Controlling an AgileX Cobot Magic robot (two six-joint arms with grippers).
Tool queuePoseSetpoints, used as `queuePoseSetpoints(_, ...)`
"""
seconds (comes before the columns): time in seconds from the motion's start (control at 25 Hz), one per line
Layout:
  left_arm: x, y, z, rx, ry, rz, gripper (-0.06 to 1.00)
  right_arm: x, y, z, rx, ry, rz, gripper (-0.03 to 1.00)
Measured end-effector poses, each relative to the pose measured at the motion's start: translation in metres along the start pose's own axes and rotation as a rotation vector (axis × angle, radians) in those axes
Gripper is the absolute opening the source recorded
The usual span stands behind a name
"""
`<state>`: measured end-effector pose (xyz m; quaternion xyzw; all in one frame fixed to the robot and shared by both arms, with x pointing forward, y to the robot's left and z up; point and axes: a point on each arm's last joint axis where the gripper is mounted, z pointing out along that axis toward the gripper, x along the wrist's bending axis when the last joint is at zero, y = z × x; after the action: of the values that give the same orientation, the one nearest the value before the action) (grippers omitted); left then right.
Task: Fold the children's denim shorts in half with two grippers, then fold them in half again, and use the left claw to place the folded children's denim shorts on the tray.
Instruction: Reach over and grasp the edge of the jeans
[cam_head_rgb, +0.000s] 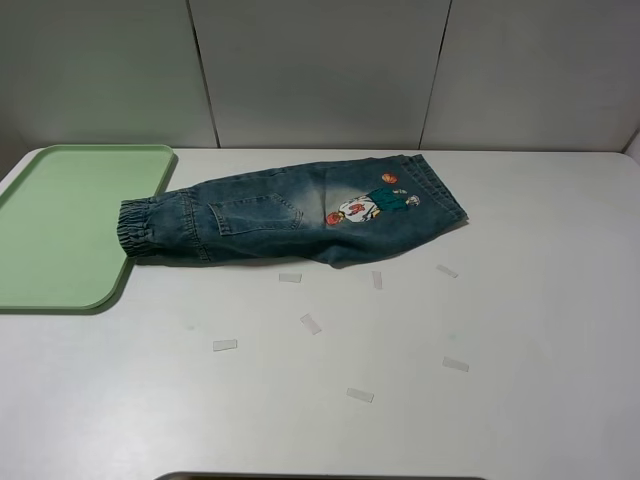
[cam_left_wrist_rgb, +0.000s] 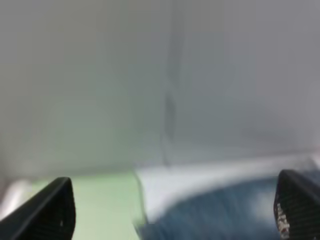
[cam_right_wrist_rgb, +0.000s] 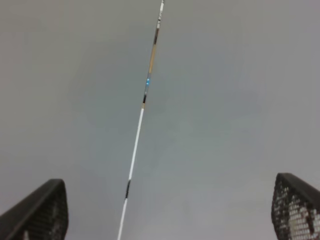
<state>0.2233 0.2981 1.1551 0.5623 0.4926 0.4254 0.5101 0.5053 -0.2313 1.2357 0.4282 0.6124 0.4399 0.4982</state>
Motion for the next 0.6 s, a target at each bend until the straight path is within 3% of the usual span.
queuePoseSetpoints(0.16, -0.004, -0.017, -0.003, 0.185, -0.044, 0.036, 0.79, -0.001, 0.008, -0.016, -0.025, 0.03, 0.028, 0.62)
queuePoseSetpoints(0.36, 0.005, -0.03, -0.006, 0.326, 0.007, 0.061, 0.79, -0.003, 0.018, -0.038, -0.072, 0.073, 0.067, 0.62)
queuePoseSetpoints(0.6, 0.013, -0.049, -0.005, 0.428, 0.051, 0.058, 0.79, -0.007, 0.029, -0.064, -0.133, 0.106, 0.103, 0.62)
